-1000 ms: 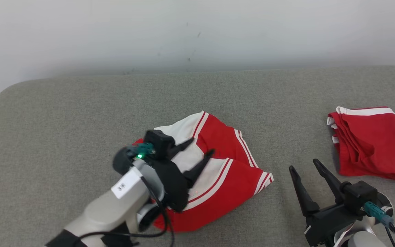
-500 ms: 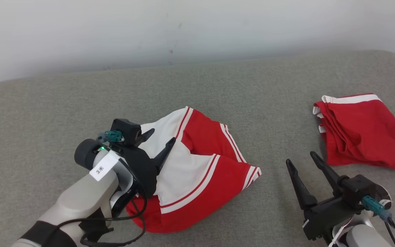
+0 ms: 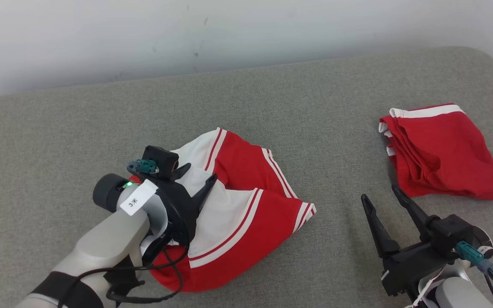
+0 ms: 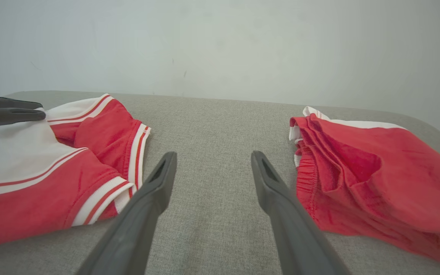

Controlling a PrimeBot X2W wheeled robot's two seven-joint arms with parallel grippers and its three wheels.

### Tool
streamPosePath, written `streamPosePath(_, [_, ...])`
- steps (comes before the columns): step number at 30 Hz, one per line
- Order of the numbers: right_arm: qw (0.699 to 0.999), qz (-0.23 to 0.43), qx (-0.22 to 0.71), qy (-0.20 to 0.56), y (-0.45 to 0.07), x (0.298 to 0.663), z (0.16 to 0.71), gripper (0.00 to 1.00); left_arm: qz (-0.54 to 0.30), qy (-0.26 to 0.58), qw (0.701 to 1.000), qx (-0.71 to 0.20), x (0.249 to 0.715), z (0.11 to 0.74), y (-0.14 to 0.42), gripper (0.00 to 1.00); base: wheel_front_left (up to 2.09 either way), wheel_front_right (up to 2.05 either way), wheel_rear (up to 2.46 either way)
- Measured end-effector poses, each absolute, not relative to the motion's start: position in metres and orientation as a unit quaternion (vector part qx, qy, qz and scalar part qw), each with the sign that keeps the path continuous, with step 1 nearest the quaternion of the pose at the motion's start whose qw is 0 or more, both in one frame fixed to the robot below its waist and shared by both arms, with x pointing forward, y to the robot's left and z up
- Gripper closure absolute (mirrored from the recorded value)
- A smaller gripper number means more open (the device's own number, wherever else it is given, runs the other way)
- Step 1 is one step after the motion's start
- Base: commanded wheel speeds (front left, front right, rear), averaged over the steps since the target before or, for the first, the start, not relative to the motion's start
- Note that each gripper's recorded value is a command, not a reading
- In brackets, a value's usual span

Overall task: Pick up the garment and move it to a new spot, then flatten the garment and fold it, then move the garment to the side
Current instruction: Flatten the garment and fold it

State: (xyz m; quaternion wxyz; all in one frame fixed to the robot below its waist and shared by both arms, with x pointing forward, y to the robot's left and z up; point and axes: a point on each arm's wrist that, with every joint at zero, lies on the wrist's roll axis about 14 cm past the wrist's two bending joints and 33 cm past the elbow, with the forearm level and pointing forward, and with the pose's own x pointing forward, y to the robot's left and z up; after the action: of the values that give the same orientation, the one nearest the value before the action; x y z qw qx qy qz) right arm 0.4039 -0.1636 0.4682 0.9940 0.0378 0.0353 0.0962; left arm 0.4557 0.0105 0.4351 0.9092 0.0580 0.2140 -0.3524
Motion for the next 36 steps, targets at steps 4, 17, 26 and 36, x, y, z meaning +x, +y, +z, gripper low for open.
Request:
streamPosePath(4, [0.994,0.097,0.038,0.035,-0.163,0.404,0.468,0.0,-0.344,0.22,0.91,0.068,0.459,0.433,0.017,0.0,0.0,0.0,0.0])
streamPosePath(17, [0.994,0.099,0.039,0.034,-0.161,0.406,0.469,0.0,-0.347,0.233,0.906,0.064,0.452,0.432,0.014,1.0,0.0,0.0,0.0])
streamPosePath(26, [0.993,0.108,0.041,0.034,-0.153,0.409,0.468,0.0,-0.359,0.151,0.92,0.052,0.467,0.481,0.005,1.0,0.0,0.0,0.0])
streamPosePath(36, [0.989,0.133,0.051,0.039,-0.131,0.405,0.466,0.0,-0.261,0.05,0.964,0.023,0.497,0.556,0.091,1.0,0.0,0.0,0.0])
